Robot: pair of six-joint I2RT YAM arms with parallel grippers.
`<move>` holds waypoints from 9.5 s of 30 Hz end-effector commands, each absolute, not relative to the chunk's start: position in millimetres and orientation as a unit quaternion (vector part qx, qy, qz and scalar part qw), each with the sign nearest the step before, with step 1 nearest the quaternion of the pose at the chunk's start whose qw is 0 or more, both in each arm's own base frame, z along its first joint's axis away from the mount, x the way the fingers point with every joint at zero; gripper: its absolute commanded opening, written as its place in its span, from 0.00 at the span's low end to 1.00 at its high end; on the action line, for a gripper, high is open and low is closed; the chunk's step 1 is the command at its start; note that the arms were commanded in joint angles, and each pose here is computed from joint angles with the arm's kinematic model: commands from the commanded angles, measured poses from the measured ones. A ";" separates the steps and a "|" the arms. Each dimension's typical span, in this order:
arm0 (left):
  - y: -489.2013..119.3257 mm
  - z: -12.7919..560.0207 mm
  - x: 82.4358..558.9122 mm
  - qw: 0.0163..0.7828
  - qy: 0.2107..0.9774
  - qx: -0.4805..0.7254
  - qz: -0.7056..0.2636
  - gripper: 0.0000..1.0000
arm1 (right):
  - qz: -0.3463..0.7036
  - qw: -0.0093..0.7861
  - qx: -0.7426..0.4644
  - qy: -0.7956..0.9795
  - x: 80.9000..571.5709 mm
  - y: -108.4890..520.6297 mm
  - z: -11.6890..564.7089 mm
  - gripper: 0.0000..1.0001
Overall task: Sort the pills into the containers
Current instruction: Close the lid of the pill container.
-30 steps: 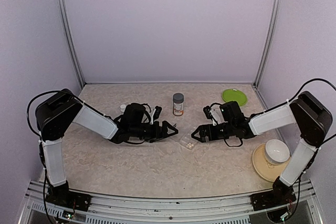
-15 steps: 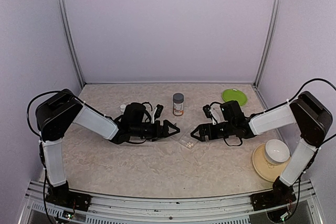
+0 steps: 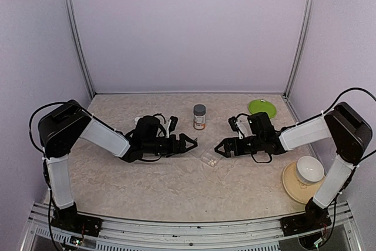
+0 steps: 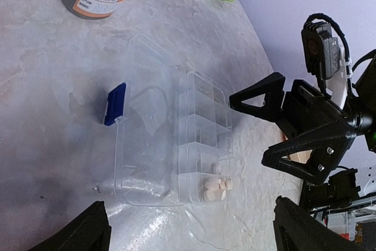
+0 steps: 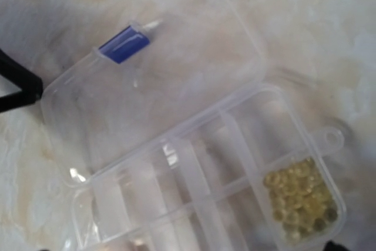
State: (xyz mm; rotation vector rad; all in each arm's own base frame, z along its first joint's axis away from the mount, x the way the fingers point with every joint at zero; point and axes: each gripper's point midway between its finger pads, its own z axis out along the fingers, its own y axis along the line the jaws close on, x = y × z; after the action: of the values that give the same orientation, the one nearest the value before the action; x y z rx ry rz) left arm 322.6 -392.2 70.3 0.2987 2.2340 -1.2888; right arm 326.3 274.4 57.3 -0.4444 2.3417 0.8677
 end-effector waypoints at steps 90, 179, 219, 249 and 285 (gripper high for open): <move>-480.8 116.0 290.1 0.242 0.740 0.267 -0.567 0.87 | 0.551 0.241 -0.105 0.792 298.9 282.2 80.5 1.00; -523.2 86.1 273.4 0.203 0.769 0.291 -0.532 0.85 | 0.532 0.250 -0.021 0.809 319.4 243.2 70.0 1.00; -533.8 52.6 263.0 0.172 0.781 0.301 -0.519 0.81 | 0.525 0.287 -0.034 0.801 320.5 234.2 117.1 1.00; -530.0 56.7 261.1 0.180 0.778 0.306 -0.518 0.80 | 0.500 0.211 -0.065 0.837 300.3 276.6 93.7 1.00; -528.9 59.1 263.1 0.183 0.778 0.302 -0.519 0.79 | 0.432 0.201 -0.074 0.876 295.4 260.9 51.2 1.00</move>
State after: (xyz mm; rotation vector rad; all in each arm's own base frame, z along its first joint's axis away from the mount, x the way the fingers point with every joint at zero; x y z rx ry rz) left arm 267.9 -531.9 66.8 0.8482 2.1724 -1.4794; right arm 300.6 256.9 59.2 -0.1864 2.4392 1.1825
